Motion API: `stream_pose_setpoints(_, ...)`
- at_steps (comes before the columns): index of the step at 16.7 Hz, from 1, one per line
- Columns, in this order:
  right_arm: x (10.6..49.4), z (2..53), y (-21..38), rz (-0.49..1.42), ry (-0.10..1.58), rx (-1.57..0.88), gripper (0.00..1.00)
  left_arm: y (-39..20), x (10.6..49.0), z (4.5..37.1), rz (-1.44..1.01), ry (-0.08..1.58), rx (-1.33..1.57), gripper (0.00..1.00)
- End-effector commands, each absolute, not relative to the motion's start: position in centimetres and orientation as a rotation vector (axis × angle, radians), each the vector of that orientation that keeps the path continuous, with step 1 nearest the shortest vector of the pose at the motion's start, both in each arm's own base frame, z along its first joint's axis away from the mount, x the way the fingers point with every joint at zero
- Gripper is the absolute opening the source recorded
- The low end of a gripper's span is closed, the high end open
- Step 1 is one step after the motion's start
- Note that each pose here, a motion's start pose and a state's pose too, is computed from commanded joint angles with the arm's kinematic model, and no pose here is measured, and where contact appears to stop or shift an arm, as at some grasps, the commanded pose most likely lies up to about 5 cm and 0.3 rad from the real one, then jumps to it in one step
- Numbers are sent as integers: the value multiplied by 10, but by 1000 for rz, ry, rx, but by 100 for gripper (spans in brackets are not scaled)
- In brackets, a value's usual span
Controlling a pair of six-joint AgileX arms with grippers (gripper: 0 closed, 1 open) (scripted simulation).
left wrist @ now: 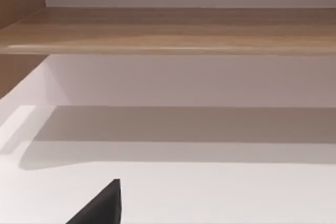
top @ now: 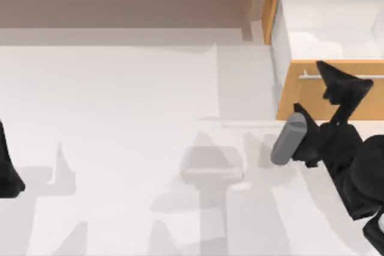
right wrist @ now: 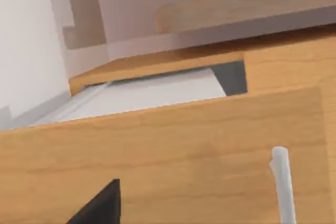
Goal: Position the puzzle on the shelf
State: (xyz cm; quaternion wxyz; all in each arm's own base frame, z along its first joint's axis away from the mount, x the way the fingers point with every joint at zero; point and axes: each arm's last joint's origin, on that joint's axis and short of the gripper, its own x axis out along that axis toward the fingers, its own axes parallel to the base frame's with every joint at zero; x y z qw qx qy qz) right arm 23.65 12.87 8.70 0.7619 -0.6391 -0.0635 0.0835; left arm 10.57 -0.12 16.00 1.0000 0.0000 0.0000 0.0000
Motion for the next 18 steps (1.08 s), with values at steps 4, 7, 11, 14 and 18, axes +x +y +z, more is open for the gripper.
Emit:
stream_pose_setpoints(4,228,88,81,31,-22,-1542,100,-1,106,160,0,0,0,100)
stream_pose_setpoints(7,228,89,71,-8,8,-1571,100,-1,106,160,0,0,0,100)
stream_pose_setpoints(11,228,87,72,4,12,-1573,100,-1,106,160,0,0,0,100)
stream_pose_setpoints(14,235,88,72,-8,8,-1570,100,-1,106,160,0,0,0,100)
stream_pose_setpoints(18,250,89,71,-8,8,-1571,100,-1,106,160,0,0,0,100)
